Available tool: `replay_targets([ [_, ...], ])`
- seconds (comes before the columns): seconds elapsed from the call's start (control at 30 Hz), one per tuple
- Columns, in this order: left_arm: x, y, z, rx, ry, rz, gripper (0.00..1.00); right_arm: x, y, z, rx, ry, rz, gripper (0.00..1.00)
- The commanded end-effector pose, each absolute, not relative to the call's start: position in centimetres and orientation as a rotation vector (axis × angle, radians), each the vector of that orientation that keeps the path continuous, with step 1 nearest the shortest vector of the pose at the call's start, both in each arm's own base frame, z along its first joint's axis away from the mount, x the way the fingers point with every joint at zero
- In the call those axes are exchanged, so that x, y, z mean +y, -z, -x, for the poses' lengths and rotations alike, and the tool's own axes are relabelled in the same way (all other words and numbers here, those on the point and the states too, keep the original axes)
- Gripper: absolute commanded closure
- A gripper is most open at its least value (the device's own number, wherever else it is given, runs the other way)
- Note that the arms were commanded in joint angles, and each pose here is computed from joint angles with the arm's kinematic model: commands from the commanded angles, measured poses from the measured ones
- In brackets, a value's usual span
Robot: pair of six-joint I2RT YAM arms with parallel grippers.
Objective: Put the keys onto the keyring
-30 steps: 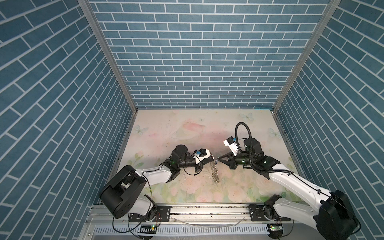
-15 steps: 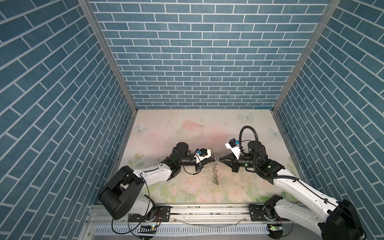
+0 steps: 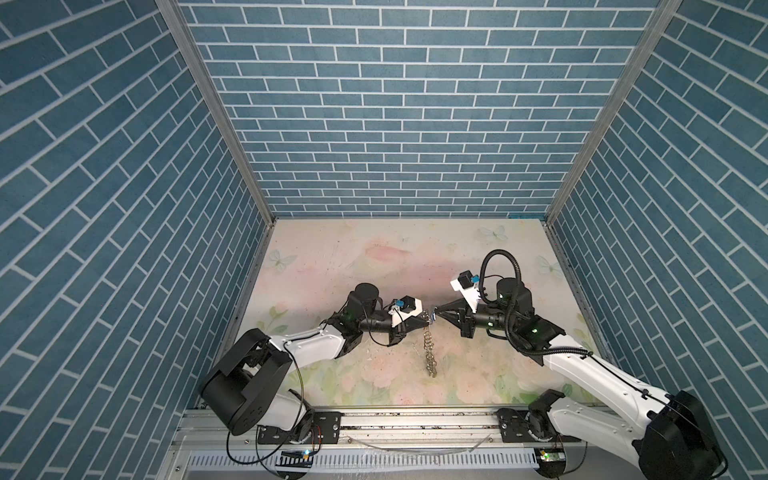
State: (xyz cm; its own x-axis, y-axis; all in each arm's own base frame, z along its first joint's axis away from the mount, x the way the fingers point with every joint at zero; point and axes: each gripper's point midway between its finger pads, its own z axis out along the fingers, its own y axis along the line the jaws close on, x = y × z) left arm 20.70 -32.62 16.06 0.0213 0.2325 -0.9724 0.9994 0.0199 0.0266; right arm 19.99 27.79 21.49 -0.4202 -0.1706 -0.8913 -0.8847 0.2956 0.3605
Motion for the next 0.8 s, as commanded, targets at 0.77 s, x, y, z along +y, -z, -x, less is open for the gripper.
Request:
replay_targets([
  [0.77, -32.2, -16.3, -18.5, 1.37, 1.229, -1.422, 1.0, 27.5, -18.8, -15.5, 1.555, -1.071, 1.305, 1.0],
])
